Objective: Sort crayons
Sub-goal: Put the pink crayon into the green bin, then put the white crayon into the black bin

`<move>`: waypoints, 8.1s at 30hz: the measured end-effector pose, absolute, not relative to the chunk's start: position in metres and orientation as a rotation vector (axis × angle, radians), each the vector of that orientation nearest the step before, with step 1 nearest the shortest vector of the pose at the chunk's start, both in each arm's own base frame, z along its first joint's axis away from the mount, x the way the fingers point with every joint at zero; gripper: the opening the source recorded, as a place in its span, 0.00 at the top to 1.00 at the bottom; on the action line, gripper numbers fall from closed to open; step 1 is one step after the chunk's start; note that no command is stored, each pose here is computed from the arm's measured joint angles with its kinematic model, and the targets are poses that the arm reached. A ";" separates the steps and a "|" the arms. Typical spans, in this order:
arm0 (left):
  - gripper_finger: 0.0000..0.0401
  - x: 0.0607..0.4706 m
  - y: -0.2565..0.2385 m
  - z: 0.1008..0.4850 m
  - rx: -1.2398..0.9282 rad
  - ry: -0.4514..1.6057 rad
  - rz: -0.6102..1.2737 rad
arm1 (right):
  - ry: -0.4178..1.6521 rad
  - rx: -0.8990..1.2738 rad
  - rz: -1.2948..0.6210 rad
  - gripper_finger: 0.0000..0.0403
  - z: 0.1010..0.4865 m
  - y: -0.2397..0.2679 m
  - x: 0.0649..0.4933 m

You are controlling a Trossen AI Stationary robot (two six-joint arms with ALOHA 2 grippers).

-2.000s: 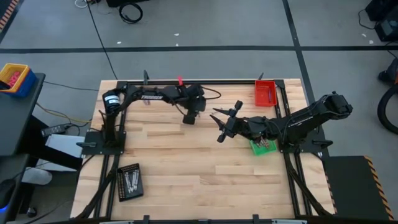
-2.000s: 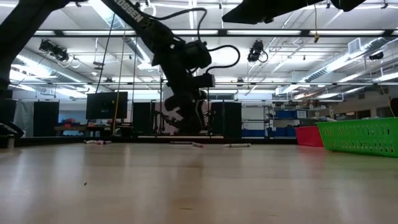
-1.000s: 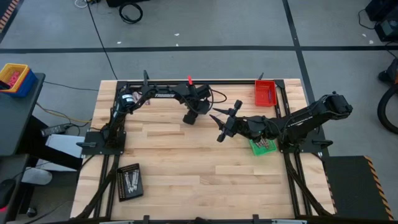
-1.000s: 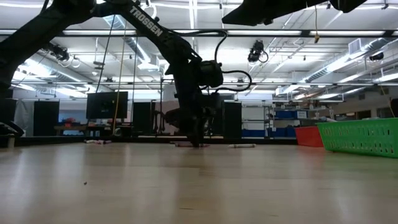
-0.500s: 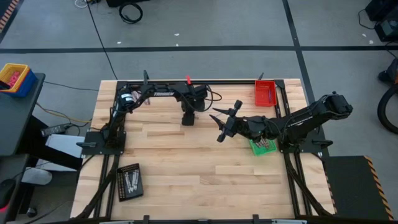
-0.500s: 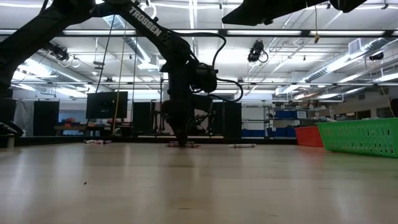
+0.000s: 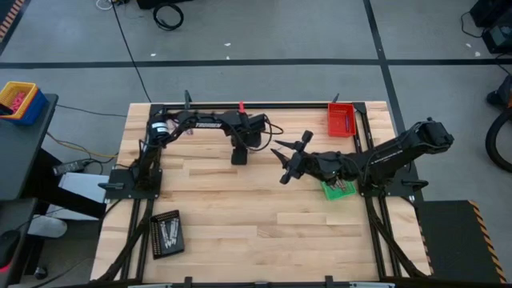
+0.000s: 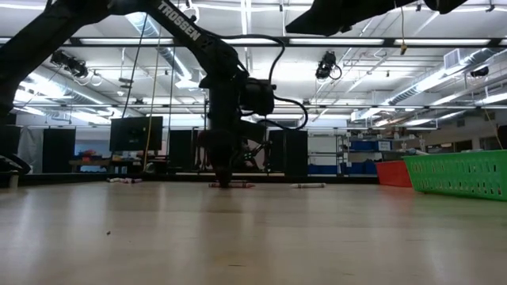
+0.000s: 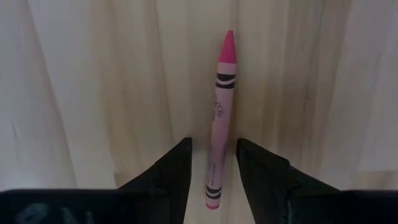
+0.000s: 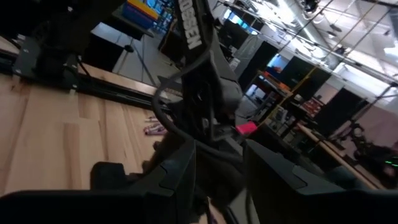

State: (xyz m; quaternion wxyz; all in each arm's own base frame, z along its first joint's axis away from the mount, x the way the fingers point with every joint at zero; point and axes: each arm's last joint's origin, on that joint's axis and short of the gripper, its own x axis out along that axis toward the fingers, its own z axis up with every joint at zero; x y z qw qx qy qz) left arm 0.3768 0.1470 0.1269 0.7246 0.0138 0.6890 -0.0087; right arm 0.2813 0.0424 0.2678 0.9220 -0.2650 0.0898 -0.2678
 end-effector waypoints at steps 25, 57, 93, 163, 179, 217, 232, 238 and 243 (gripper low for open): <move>0.95 0.359 0.138 0.169 -0.029 1.388 0.113 | 0.104 -0.550 -0.546 0.66 0.277 0.066 0.275; 0.95 0.281 0.011 0.220 0.025 0.024 0.000 | -0.285 -0.164 -0.048 0.46 0.244 0.051 0.323; 0.75 0.275 0.003 0.228 0.021 0.026 -0.033 | -0.124 0.012 -0.213 0.92 0.228 0.036 0.337; 0.47 0.229 -0.003 0.239 -0.127 0.402 0.060 | 1.285 -0.303 -0.120 0.63 0.186 -0.081 0.329; 0.47 0.229 -0.003 0.239 -0.105 0.405 0.059 | 1.456 -0.447 0.014 0.63 0.142 -0.137 0.327; 0.47 0.242 0.001 0.249 -0.013 0.234 0.193 | 1.406 0.033 -0.189 0.95 0.138 -0.142 0.322; 0.47 0.248 0.002 0.234 0.016 0.295 0.175 | 0.913 0.107 -0.239 0.99 0.267 -0.088 0.306; 0.47 0.245 0.002 0.223 -0.076 0.404 0.195 | 0.717 0.061 -0.209 0.97 0.274 -0.056 0.306; 0.47 0.237 0.008 0.188 -0.308 0.670 0.425 | 0.684 0.044 -0.129 0.98 0.256 -0.030 0.315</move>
